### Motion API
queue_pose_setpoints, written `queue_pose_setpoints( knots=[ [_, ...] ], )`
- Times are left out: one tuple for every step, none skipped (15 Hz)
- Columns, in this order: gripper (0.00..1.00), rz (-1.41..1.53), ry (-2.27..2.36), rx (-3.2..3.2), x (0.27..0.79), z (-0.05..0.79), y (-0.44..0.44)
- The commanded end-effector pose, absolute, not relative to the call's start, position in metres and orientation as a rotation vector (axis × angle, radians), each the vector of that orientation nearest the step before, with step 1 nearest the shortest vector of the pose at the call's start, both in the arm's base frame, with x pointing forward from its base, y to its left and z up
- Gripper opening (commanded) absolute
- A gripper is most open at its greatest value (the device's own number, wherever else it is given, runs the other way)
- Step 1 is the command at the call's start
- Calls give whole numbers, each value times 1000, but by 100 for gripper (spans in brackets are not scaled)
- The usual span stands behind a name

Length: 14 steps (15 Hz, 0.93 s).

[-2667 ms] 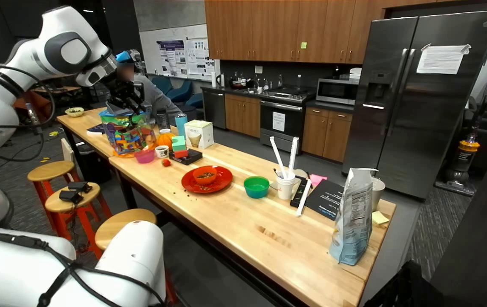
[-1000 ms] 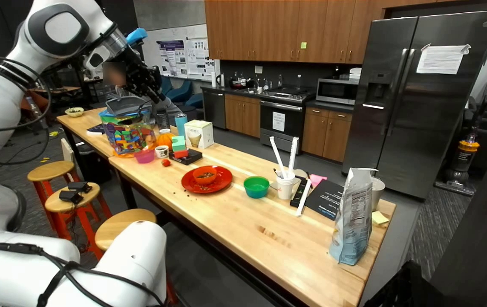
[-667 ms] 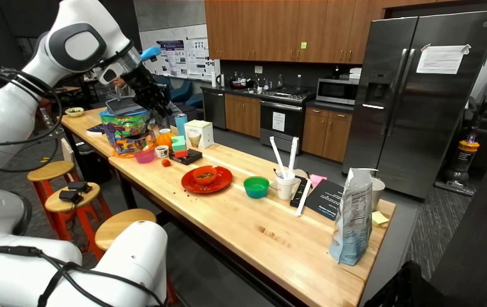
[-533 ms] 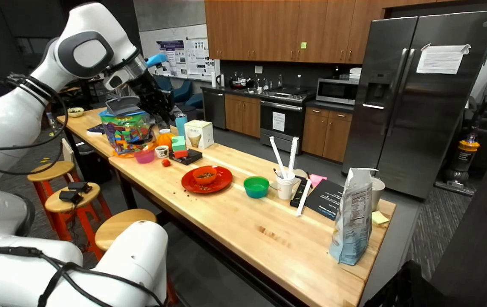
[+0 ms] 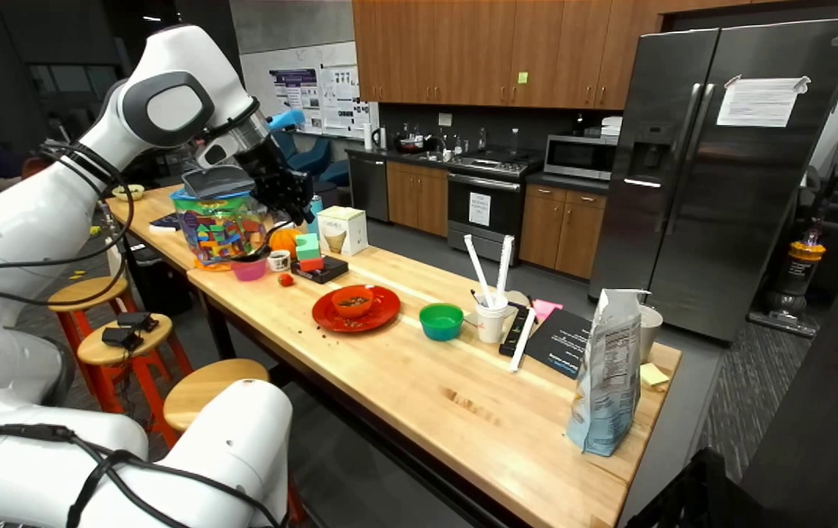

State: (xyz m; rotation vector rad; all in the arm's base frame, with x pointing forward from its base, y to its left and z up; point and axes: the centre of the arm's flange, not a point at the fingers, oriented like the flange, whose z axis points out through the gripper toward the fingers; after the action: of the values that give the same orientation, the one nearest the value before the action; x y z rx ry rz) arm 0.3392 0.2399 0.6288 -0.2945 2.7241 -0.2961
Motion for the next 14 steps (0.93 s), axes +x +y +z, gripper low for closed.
queue_pose_setpoints(
  knots=[
    [6,-242,2748,-269,338,620,229],
    [6,-232,2756,-267,339,616,227],
    [6,-223,2765,-262,340,613,226],
    [6,-217,2772,-257,341,610,224],
    [6,-211,2778,-254,343,607,223],
    [6,-202,2786,-253,345,604,222],
    [6,-191,2793,-255,348,598,222],
    [6,-177,2800,-258,351,595,222],
    [6,-161,2809,-264,354,591,222],
    [6,-143,2816,-271,357,588,222],
    [6,-121,2825,-279,361,584,223],
    [6,-102,2835,-290,366,580,224],
    [6,-90,2843,-299,372,576,226],
    [6,-81,2853,-304,377,573,229]
  ],
)
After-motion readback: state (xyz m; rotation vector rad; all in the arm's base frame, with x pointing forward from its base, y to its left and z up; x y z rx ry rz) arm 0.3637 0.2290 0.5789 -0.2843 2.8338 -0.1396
